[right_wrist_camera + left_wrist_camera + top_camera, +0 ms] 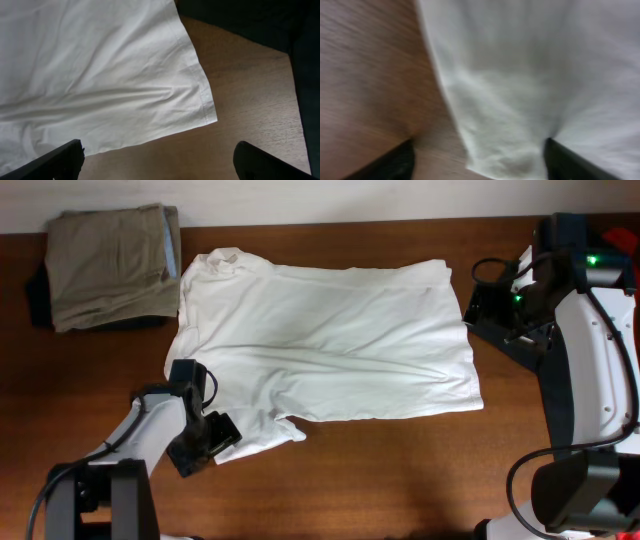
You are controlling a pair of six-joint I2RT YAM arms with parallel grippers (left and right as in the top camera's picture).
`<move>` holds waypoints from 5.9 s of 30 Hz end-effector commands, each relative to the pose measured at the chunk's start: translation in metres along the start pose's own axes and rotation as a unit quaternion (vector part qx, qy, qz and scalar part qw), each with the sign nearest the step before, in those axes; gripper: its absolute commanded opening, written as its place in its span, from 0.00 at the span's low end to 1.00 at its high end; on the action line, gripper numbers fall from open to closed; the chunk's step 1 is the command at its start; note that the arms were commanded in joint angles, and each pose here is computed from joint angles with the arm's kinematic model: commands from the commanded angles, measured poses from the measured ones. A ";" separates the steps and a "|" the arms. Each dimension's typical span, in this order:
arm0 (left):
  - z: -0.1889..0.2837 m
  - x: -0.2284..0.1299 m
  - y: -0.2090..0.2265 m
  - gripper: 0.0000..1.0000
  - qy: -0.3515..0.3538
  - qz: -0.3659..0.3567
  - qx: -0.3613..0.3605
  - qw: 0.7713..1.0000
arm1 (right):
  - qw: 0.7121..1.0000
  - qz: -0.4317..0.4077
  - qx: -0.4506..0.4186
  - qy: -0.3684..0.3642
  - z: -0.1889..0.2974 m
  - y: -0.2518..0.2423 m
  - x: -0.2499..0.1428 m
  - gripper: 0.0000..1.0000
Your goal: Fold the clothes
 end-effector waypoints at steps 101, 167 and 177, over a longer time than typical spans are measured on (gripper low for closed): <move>0.091 0.121 -0.053 0.47 -0.341 -0.091 -0.040 0.935 | 0.969 -0.103 0.180 -0.137 -0.126 0.020 0.014 0.33; 0.073 0.134 0.025 0.00 -0.245 0.076 -0.011 0.967 | 0.989 -0.115 0.073 -0.055 -0.142 -0.009 -0.019 0.19; 0.073 0.133 0.025 0.01 -0.243 0.072 -0.009 0.967 | 0.990 -0.111 0.057 -0.068 -0.181 -0.014 -0.005 0.43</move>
Point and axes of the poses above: each gripper's point midway between its finger pads, its own z axis back along the fingers, its own y axis along the line the jaws close on, x = y × z, the point moved 7 cm from there along z, back along the fingers, and after that the axes turned 3 degrees about -z, right-handed, at the moved point
